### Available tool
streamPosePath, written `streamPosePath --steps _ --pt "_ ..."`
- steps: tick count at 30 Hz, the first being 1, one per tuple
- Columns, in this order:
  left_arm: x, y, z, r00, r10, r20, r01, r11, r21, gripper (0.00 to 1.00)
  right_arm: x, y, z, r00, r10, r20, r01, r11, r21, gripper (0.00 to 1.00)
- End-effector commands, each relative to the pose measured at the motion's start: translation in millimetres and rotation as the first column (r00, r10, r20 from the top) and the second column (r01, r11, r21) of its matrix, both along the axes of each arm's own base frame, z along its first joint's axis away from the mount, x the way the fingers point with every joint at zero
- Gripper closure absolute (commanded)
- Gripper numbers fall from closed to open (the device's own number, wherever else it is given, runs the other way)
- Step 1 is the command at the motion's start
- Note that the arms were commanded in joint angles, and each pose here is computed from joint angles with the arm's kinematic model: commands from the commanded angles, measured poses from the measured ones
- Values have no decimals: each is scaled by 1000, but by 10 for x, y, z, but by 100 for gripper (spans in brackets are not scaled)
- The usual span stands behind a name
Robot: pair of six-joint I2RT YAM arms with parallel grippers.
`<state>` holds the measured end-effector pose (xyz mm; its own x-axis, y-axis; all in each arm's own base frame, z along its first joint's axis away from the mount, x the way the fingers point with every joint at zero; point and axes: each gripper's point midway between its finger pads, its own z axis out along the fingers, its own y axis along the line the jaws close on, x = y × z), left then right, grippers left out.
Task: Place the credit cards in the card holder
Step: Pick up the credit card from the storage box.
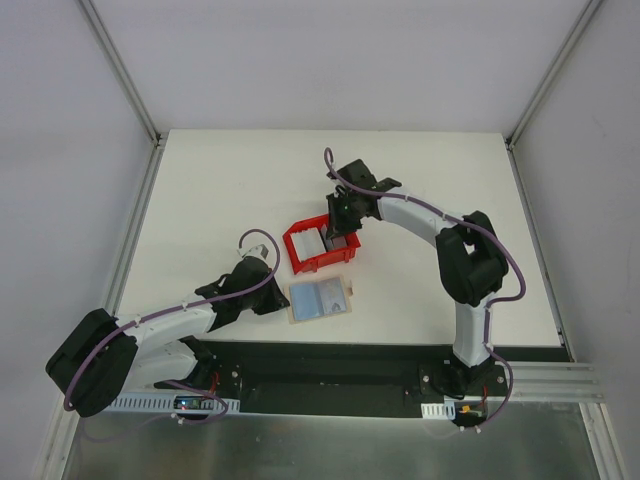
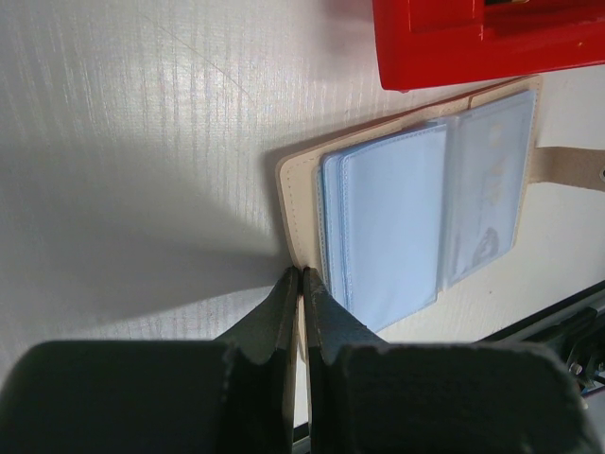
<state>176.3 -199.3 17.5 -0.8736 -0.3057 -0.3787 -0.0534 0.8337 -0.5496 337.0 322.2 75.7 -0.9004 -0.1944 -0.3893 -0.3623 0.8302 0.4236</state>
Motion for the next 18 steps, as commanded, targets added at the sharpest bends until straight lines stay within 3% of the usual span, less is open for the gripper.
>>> streamPosePath --steps 1,15,18 --pt "61 -33 61 1000 -9 12 9 1000 -6 100 37 23 60 1000 10 23 -9 1000 -24 93" --pt "67 -40 52 1000 -12 10 12 1000 -4 100 44 25 -144 1000 18 11 -17 995 -100 87" --pt "59 -37 40 1000 -13 6 13 1000 -2 100 27 39 -134 1000 26 6 -25 995 -95 91"
